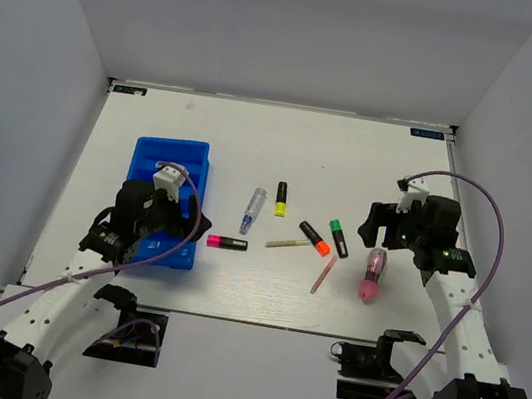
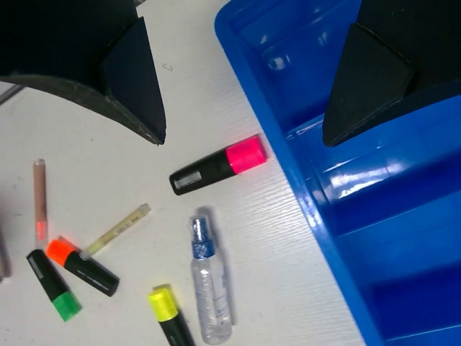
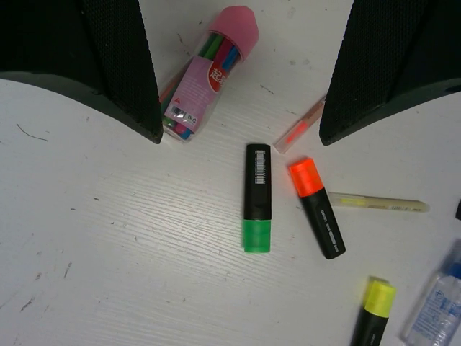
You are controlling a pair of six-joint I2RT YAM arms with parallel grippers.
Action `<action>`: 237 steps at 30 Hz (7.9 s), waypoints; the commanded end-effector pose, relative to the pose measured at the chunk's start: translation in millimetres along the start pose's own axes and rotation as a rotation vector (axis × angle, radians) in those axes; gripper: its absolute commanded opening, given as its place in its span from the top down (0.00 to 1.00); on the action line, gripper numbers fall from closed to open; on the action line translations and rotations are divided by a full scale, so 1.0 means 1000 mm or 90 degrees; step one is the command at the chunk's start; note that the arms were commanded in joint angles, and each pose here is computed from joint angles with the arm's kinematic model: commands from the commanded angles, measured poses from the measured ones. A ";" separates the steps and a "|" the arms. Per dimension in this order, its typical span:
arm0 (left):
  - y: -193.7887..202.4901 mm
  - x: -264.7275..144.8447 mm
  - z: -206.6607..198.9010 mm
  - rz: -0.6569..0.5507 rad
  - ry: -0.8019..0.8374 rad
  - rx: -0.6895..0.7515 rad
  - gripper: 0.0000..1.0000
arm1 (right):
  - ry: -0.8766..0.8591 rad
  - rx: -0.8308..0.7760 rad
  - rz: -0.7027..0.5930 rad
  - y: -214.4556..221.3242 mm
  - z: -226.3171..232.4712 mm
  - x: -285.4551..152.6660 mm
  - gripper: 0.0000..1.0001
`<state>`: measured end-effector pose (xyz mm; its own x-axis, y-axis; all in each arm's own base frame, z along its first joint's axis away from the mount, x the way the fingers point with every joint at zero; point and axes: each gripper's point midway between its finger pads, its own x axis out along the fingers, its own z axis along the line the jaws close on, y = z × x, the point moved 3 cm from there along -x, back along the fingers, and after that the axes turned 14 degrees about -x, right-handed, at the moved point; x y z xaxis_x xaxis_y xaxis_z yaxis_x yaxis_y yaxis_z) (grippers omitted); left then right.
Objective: Sort the stationery into containers
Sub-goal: Pick up the stationery from the center of the board, then place the stationery in the storage box, then pick up the stationery from the center of the board, then place the stationery in the storage box.
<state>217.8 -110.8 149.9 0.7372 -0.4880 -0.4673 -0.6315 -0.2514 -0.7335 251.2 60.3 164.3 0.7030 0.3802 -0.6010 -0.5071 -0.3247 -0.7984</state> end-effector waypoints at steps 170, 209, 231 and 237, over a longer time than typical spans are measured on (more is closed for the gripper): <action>-0.004 0.002 -0.037 0.133 -0.102 0.046 0.00 | 0.143 0.215 0.420 0.100 -0.017 0.033 0.30; -0.074 -0.076 -0.041 -0.203 -0.095 0.017 0.31 | -0.481 -0.441 -0.040 -0.214 0.146 0.115 1.00; -0.072 -0.097 -0.058 -0.250 0.008 -0.012 0.27 | -0.611 -0.338 -0.409 -0.300 0.325 0.192 1.00; -0.065 -0.096 -0.057 -0.238 0.012 -0.014 0.26 | -0.690 -0.333 -0.384 -0.273 0.355 0.196 1.00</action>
<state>177.4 -92.7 274.8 0.9222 -0.3551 -0.1533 -0.3065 -0.4291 -0.8497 370.7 515.4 227.2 -0.0289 0.9835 -0.1785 0.1083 -0.1744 -0.9787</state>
